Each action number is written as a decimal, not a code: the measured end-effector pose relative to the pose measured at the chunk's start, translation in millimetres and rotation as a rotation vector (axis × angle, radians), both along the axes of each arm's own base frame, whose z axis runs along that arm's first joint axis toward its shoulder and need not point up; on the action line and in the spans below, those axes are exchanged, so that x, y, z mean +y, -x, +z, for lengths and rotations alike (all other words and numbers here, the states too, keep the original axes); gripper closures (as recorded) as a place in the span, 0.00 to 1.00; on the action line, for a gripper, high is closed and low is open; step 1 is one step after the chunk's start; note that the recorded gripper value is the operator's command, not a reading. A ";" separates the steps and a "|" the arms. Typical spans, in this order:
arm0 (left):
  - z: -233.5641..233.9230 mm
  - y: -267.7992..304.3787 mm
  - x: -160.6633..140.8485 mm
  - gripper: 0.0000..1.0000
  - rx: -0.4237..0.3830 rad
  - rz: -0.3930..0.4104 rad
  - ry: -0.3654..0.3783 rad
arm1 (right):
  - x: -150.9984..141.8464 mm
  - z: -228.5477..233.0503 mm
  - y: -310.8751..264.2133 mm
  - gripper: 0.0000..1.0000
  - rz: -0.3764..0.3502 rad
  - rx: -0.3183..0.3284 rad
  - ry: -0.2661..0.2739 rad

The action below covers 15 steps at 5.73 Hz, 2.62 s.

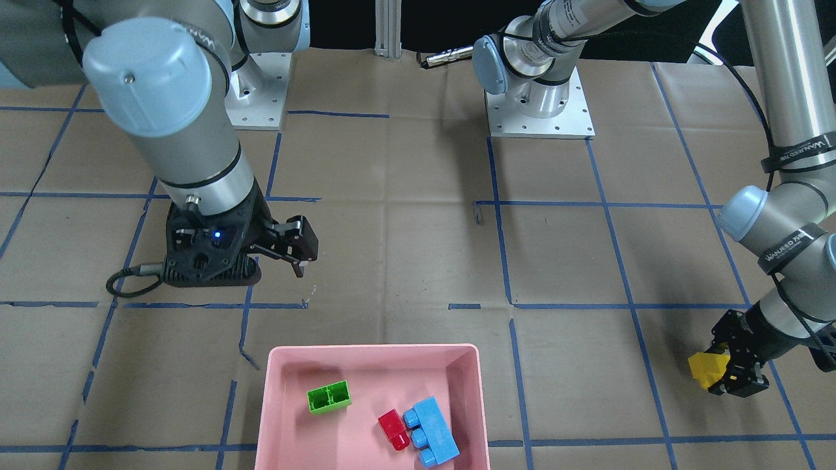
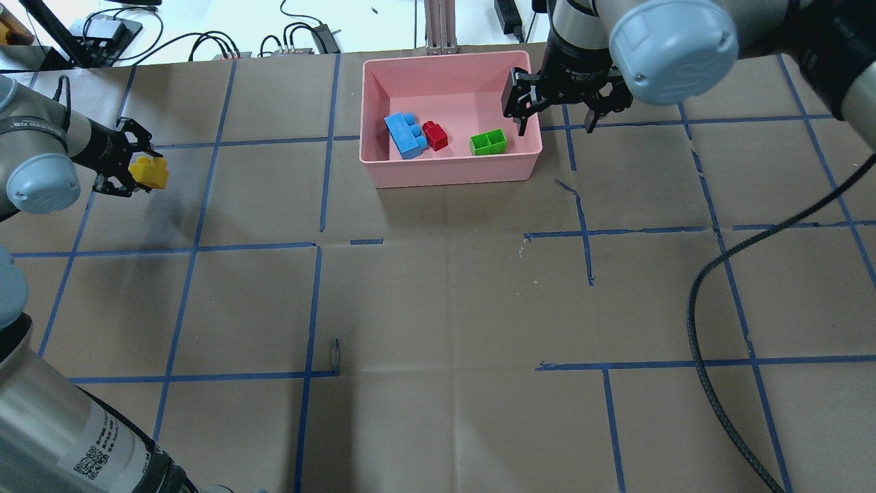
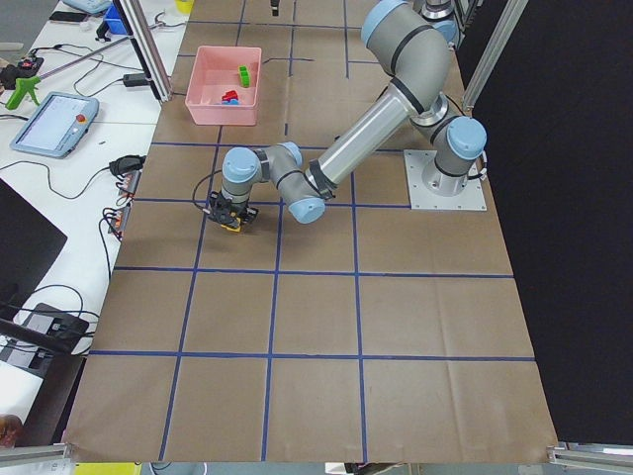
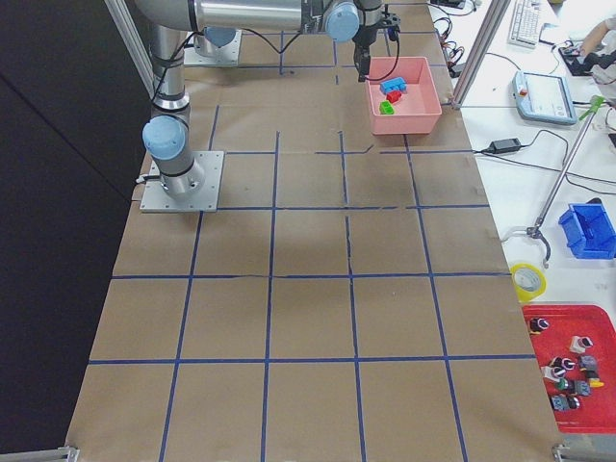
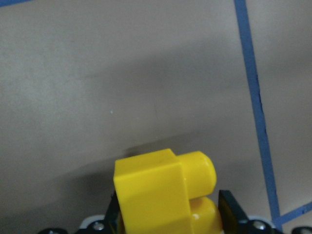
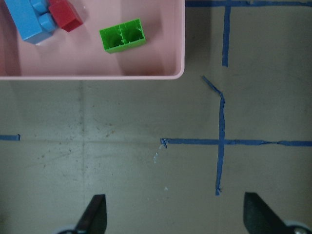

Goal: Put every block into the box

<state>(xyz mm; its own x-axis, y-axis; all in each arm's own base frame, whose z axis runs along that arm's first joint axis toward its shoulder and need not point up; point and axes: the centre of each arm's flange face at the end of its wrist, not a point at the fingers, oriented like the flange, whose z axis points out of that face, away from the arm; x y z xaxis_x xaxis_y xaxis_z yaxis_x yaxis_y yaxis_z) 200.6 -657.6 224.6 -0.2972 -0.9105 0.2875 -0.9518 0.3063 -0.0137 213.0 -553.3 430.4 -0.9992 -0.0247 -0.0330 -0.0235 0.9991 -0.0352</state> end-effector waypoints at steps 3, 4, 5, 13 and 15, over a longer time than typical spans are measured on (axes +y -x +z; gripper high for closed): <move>101.7 116.0 -22.7 0.79 -0.051 -0.211 0.078 | 41.7 13.7 5.9 0.00 0.020 0.015 -0.003; 129.5 149.0 -32.2 0.79 -0.057 -0.295 0.069 | 60.7 24.1 9.9 0.00 0.020 0.037 -0.013; 154.2 175.1 -40.8 0.79 -0.064 -0.391 0.049 | 76.3 36.4 14.1 0.00 0.012 0.049 -0.027; 153.5 503.0 -87.6 0.19 -0.346 -1.149 -0.051 | 83.2 48.6 16.9 0.00 0.021 0.052 -0.016; 136.6 525.1 -88.9 0.01 -0.355 -1.167 -0.029 | 82.9 47.8 17.5 0.00 0.020 0.051 -0.016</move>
<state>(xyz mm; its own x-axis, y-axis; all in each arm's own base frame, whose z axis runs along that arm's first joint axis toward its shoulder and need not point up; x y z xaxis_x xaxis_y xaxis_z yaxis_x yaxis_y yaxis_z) -324.5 -746.5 361.2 -0.9988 -0.0488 0.0079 -0.0494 0.9793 -0.1963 195.5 -470.5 478.2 -0.9989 -0.0444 0.0170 -0.0447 0.9988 -0.0175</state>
